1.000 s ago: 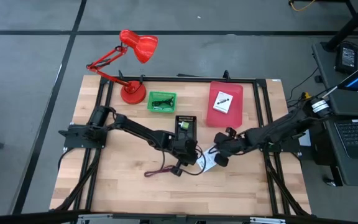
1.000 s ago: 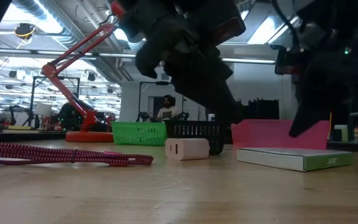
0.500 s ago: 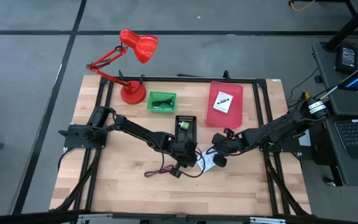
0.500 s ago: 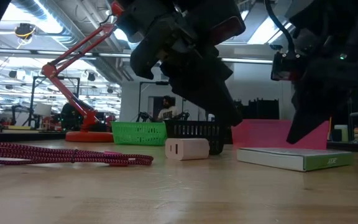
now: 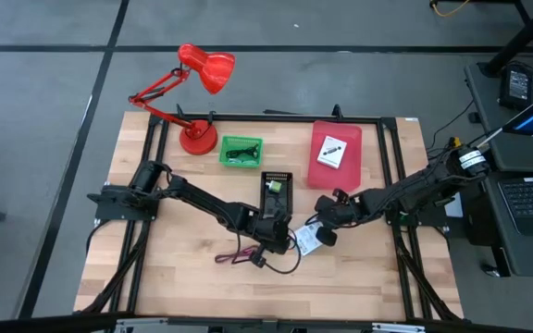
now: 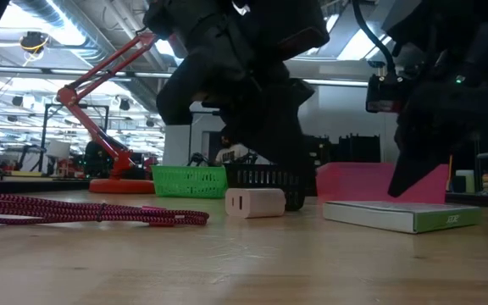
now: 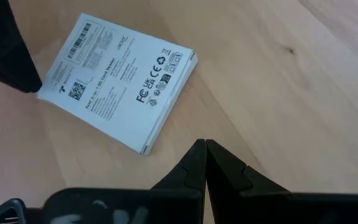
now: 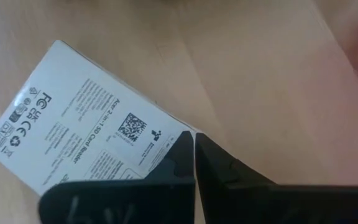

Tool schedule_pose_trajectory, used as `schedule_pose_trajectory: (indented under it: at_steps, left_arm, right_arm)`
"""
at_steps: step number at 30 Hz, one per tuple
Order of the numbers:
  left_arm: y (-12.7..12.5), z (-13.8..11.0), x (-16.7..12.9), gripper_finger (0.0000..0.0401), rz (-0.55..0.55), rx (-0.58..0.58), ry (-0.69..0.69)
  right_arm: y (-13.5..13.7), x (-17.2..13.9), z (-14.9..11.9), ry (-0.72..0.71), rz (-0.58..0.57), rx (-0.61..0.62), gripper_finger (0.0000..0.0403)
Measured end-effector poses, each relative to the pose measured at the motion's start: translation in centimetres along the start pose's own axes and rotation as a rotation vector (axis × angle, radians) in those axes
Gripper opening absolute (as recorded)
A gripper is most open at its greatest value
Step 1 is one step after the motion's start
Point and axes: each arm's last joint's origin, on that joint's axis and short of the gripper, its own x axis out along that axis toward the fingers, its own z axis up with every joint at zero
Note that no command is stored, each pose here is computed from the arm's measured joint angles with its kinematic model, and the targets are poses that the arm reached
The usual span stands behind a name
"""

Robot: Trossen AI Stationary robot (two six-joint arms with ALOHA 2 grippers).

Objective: Pick and place items into bin
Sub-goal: Put the white card reader box into the pink bin

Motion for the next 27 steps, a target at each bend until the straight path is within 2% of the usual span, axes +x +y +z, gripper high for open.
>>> schedule_pose_trajectory:
  at_steps: [8, 20, 27]
  left_arm:
    - [0.1, -0.1, -0.2, 0.0002, 0.042, 0.009, 0.028]
    - [-0.3, 0.0, -0.2, 0.0002, 0.046, 0.021, 0.029]
    - [-1.6, 1.0, -1.5, 0.0002, 0.132, 0.068, 0.032]
  right_arm:
    - [0.1, 0.9, -0.2, 0.021, -0.023, -0.004, 0.0000]
    - [0.2, 1.4, -0.4, 0.028, -0.031, -0.003, 0.0000]
    - [0.2, 1.5, -0.4, 0.031, -0.030, 0.004, 0.0000]
